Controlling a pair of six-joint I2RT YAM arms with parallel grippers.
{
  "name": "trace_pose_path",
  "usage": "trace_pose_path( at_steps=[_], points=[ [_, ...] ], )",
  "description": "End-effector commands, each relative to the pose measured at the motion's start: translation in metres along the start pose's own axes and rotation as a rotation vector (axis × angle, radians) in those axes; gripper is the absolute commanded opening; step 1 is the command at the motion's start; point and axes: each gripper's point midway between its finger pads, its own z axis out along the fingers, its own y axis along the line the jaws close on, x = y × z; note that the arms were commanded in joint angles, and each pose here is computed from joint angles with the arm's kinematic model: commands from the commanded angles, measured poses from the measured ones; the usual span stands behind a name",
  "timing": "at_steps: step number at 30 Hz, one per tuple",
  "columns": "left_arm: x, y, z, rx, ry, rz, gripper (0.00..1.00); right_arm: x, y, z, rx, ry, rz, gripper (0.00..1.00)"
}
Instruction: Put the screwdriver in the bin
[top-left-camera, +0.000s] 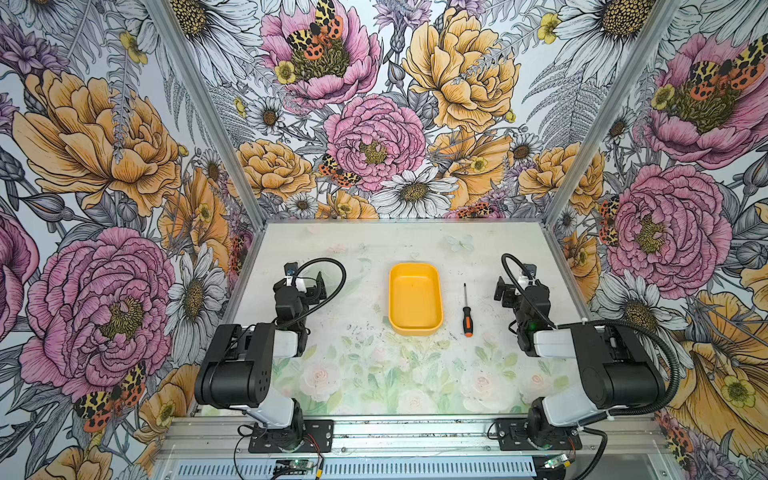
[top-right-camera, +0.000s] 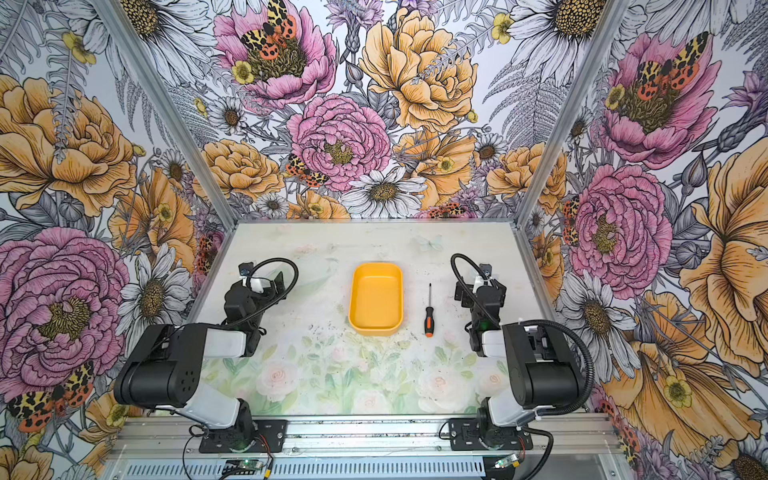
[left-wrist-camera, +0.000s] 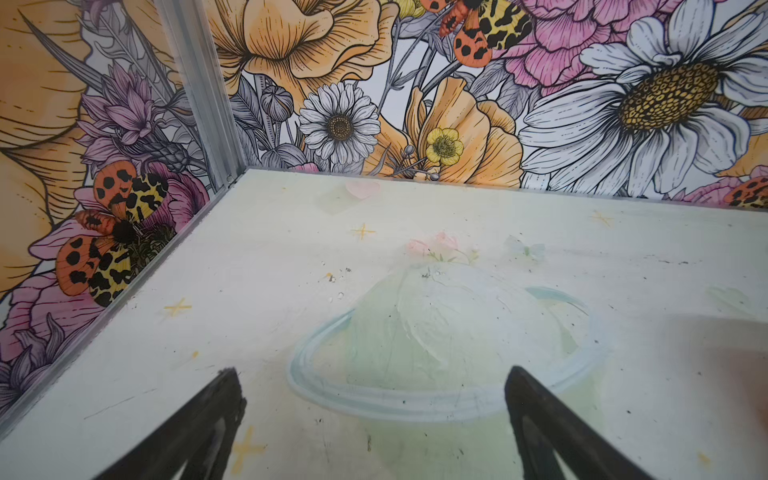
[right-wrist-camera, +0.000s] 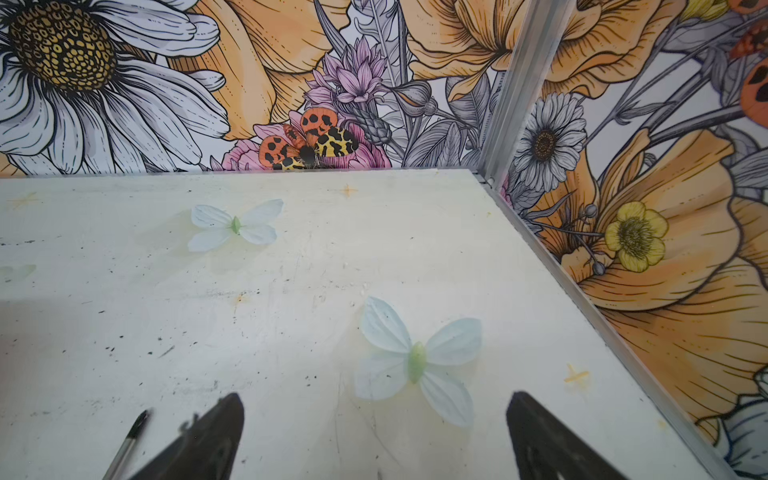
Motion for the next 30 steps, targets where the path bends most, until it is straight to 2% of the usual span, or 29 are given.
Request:
trace_pose_path(
  at_steps=[1, 30],
  points=[
    [-0.0035, -0.002, -0.0006, 0.015, -0.014, 0.008, 0.99, -0.0097, 0.0009, 0.0031, -0.007, -0.024, 0.016, 0.99],
    [-0.0037, -0.0013, -0.0008, 0.008, -0.015, 0.01, 0.99, -0.0099, 0.0007, 0.0021, -0.005, -0.028, 0.016, 0.99]
  ],
)
